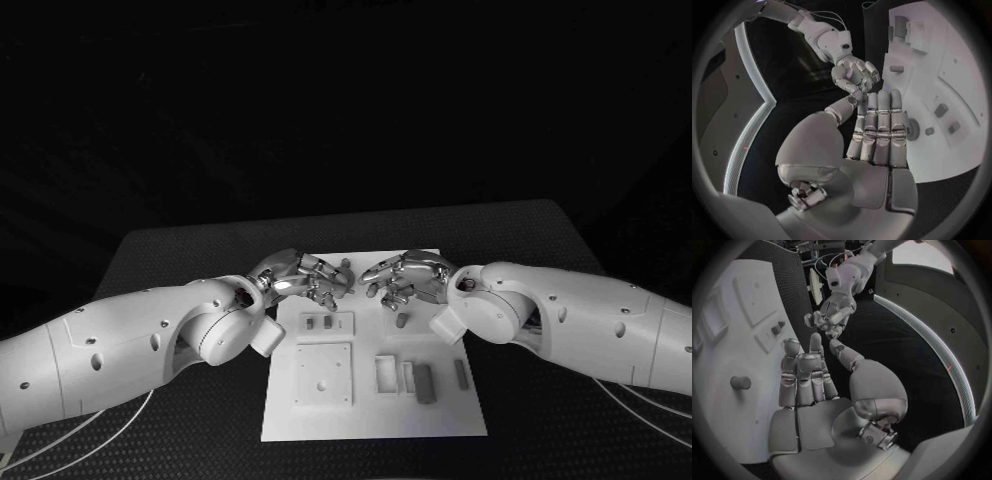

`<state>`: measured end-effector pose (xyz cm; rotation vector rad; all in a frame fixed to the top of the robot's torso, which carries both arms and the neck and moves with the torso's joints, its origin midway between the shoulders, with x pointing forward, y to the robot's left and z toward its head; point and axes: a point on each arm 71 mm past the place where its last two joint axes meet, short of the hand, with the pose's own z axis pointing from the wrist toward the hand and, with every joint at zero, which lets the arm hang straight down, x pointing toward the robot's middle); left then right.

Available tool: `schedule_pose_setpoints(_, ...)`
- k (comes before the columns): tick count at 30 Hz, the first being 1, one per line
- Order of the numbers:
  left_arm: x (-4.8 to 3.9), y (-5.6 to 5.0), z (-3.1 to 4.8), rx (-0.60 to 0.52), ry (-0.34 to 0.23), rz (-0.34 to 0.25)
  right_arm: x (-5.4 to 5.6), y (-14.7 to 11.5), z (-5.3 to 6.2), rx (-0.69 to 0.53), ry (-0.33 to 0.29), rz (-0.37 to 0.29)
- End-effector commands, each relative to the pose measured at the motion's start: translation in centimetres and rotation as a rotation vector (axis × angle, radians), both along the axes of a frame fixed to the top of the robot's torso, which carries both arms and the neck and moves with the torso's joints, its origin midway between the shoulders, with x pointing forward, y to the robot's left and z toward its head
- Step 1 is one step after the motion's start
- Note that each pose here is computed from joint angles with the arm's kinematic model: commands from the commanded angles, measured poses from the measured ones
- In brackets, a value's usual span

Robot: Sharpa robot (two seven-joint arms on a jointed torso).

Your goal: Assemble the parts on the task board

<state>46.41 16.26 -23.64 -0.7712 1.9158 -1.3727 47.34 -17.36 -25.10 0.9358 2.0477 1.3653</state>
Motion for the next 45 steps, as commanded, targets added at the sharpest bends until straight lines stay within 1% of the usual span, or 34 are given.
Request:
schedule_pose_setpoints(1,-0.02,-0.1,0.28,0.107,-0.122,-0.042,0.6,-0.8,0.2,0.001,-0.035,-0.038)
schedule_pose_setpoints(2,-0.04,-0.1,0.33,0.132,-0.150,-0.054,0.8,-1.0,0.3,-0.002,-0.046,-0.044)
schedule_pose_setpoints(3,-0.09,-0.1,0.40,0.166,-0.190,-0.074,1.0,-1.2,0.5,-0.008,-0.061,-0.047)
schedule_pose_setpoints(4,-0.15,-0.2,0.51,0.214,-0.248,-0.101,1.2,-1.4,0.7,-0.012,-0.072,-0.050)
schedule_pose_setpoints(5,-0.21,-0.2,0.58,0.241,-0.282,-0.118,1.6,-1.6,1.2,-0.017,-0.091,-0.055)
schedule_pose_setpoints(8,-0.37,-0.4,0.70,0.293,-0.345,-0.155,2.3,-2.0,2.1,-0.028,-0.130,-0.062)
schedule_pose_setpoints(10,-0.47,-0.6,0.81,0.336,-0.401,-0.184,2.9,-2.3,2.9,-0.037,-0.161,-0.065)
schedule_pose_setpoints(11,-0.54,-0.7,0.88,0.363,-0.438,-0.202,3.3,-2.5,3.3,-0.044,-0.177,-0.068)
schedule_pose_setpoints(14,-0.75,-1.1,1.02,0.419,-0.515,-0.240,4.2,-3.0,4.3,-0.062,-0.216,-0.081)
schedule_pose_setpoints(15,-0.88,-1.3,1.06,0.445,-0.549,-0.262,4.5,-3.1,4.7,-0.067,-0.228,-0.086)
schedule_pose_setpoints(16,-0.91,-1.3,1.06,0.449,-0.556,-0.267,4.6,-3.2,4.7,-0.069,-0.230,-0.087)
schedule_pose_setpoints(17,-1.06,-1.5,1.09,0.472,-0.587,-0.287,4.9,-3.3,5.1,-0.075,-0.245,-0.092)
schedule_pose_setpoints(19,-1.36,-1.8,0.98,0.503,-0.629,-0.313,5.4,-3.5,5.6,-0.085,-0.268,-0.097)
schedule_pose_setpoints(20,-1.68,-2.0,0.71,0.524,-0.649,-0.334,5.8,-3.7,5.9,-0.091,-0.281,-0.102)
schedule_pose_setpoints(22,-2.02,-2.2,0.56,0.543,-0.672,-0.353,6.3,-3.9,6.4,-0.104,-0.304,-0.105)
schedule_pose_setpoints(23,-2.19,-2.3,0.58,0.559,-0.697,-0.362,6.6,-4.0,6.8,-0.108,-0.315,-0.108)
schedule_pose_setpoints(26,-2.67,-2.7,0.47,0.597,-0.751,-0.384,7.2,-4.3,7.2,-0.119,-0.330,-0.123)
schedule_pose_setpoints(29,-3.22,-2.9,0.16,0.627,-0.787,-0.408,7.6,-4.4,7.4,-0.125,-0.340,-0.127)
schedule_pose_setpoints(31,-3.50,-3.0,0.08,0.642,-0.813,-0.422,7.8,-4.4,7.5,-0.128,-0.344,-0.127)
schedule_pose_setpoints(32,-3.80,-3.1,-0.04,0.659,-0.836,-0.438,7.8,-4.4,7.5,-0.128,-0.345,-0.126)
schedule_pose_setpoints(35,-4.31,-3.3,-0.24,0.684,-0.869,-0.466,7.8,-4.2,7.6,-0.129,-0.349,-0.120)
schedule_pose_setpoints(39,-4.77,-3.6,-0.49,0.722,-0.910,-0.502,7.9,-4.0,7.6,-0.131,-0.353,-0.115)
schedule_pose_setpoints(42,-5.07,-3.8,-0.68,0.752,-0.929,-0.530,7.9,-3.9,7.7,-0.132,-0.356,-0.109)
schedule_pose_setpoints(45,-5.27,-4.0,-0.92,0.775,-0.933,-0.552,7.9,-3.9,7.7,-0.132,-0.357,-0.107)
